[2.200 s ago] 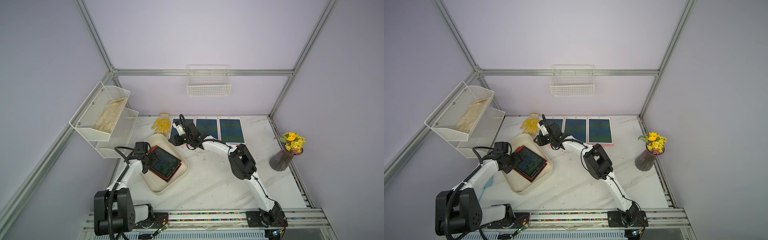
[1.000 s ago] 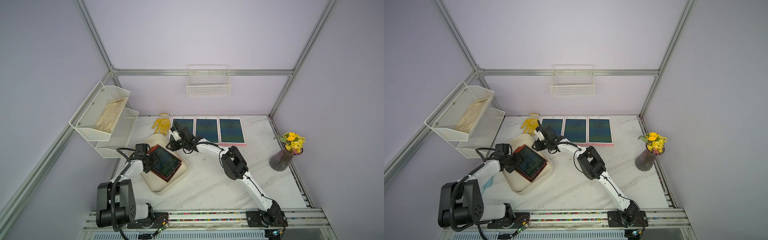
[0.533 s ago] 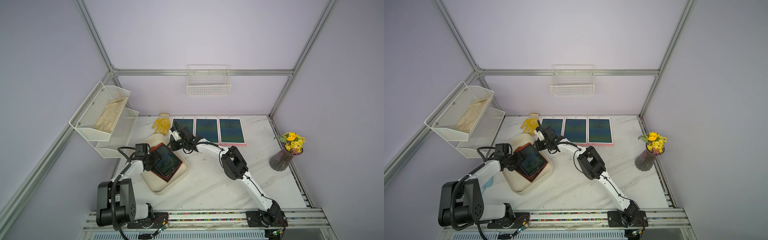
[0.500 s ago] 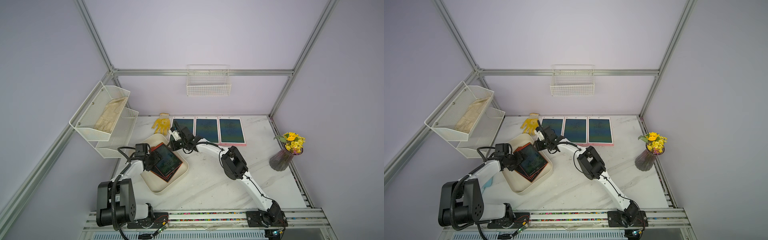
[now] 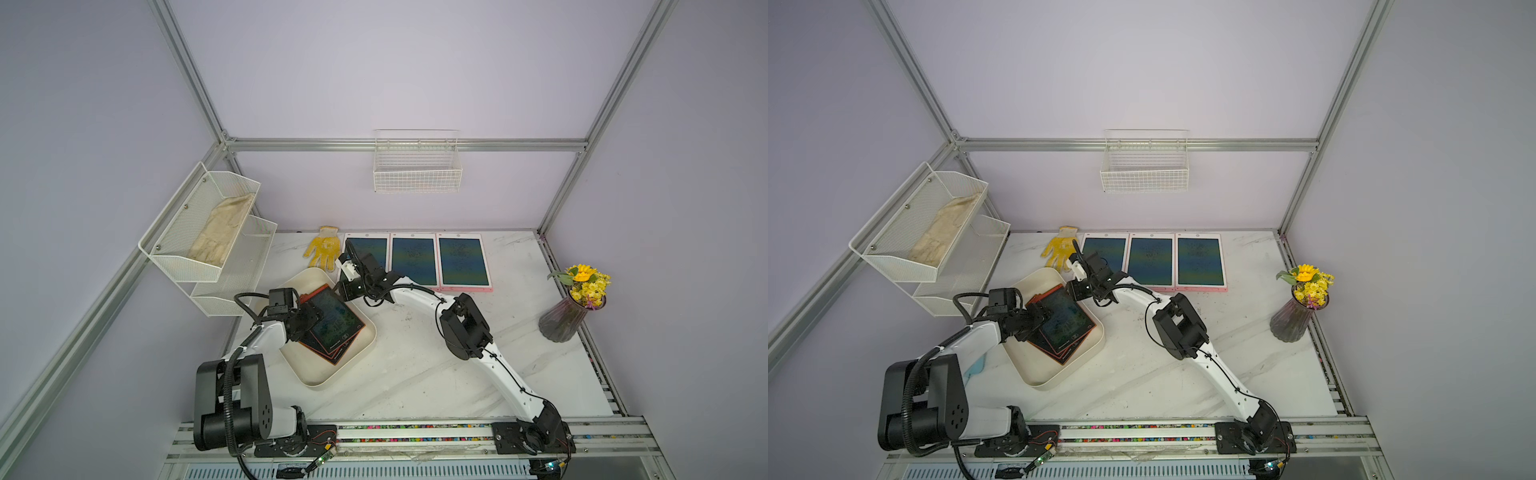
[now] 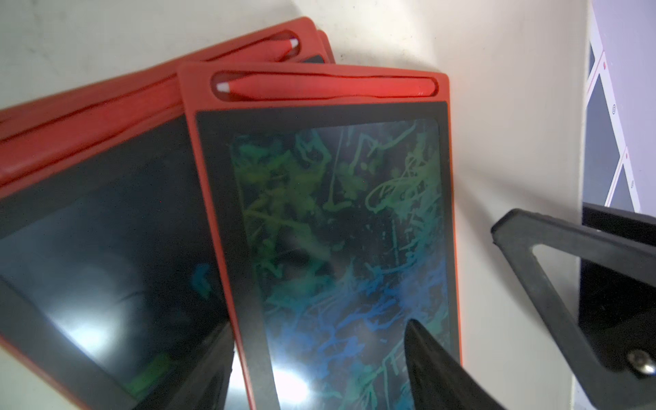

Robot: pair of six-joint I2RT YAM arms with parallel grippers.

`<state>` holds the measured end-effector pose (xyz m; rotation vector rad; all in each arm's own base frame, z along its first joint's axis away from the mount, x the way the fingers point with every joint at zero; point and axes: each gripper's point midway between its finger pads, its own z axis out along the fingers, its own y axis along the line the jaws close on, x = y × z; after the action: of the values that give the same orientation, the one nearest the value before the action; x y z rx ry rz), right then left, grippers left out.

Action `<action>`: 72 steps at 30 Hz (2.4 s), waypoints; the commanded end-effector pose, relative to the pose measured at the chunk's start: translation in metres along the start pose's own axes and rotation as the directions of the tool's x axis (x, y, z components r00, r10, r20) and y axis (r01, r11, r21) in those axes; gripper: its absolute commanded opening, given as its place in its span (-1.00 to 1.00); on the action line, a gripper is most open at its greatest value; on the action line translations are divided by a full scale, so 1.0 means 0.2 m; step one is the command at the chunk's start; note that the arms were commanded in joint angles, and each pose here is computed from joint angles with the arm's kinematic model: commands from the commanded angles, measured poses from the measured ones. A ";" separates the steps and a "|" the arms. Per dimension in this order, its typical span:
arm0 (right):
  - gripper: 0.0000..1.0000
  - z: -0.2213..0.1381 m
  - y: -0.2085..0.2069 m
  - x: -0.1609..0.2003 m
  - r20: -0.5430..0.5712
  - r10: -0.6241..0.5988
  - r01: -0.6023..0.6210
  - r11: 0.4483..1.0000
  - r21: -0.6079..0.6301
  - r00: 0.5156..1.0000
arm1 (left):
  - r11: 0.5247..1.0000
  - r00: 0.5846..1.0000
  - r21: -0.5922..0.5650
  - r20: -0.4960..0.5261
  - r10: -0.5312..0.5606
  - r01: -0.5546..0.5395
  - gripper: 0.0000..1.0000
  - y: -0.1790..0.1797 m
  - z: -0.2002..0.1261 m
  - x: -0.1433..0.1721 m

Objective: Take out the writing tablet from the storage box
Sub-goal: Pick up the writing tablet from the storage box.

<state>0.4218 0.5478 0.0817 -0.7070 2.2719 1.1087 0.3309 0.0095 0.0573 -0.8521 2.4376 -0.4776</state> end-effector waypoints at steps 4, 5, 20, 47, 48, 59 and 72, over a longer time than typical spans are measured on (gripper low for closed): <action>-0.25 0.06 0.19 0.10 -0.058 -0.017 0.011 0.994 -0.105 0.998 | 1.000 0.998 -0.003 -0.065 0.008 -0.008 0.49 0.01 0.03 0.08; -0.25 0.06 0.20 0.10 -0.057 -0.018 0.011 0.994 -0.108 0.998 | 1.000 0.996 -0.010 -0.088 0.007 -0.007 0.49 0.03 0.05 0.10; -0.25 0.05 0.26 0.10 -0.060 -0.014 0.004 0.986 -0.165 0.998 | 0.934 0.985 0.318 0.004 0.172 -0.165 0.33 -0.31 -0.09 0.04; -0.22 -0.03 0.22 -0.03 0.029 -0.044 0.045 0.997 -0.055 0.999 | 0.979 0.992 0.171 -0.029 0.121 -0.114 -0.27 -0.16 -0.08 0.08; -0.20 -0.04 0.21 -0.04 0.037 -0.047 0.048 0.998 -0.044 0.998 | 0.980 0.992 0.165 -0.036 0.119 -0.111 -0.31 -0.16 -0.08 0.08; -0.04 -0.17 0.15 -0.25 0.140 -0.090 0.087 0.996 0.027 0.986 | 0.976 0.989 0.168 -0.037 0.143 -0.135 -0.64 -0.18 -0.11 0.07; -0.01 -0.36 0.11 -0.45 0.220 -0.110 0.105 0.994 0.032 0.969 | 0.972 0.983 0.158 -0.026 0.180 -0.174 -0.74 -0.23 -0.21 0.02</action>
<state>0.4592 0.5218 0.1470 -0.6395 2.1278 1.0398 0.3198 -0.0242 0.0863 -0.6514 2.4560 -0.6688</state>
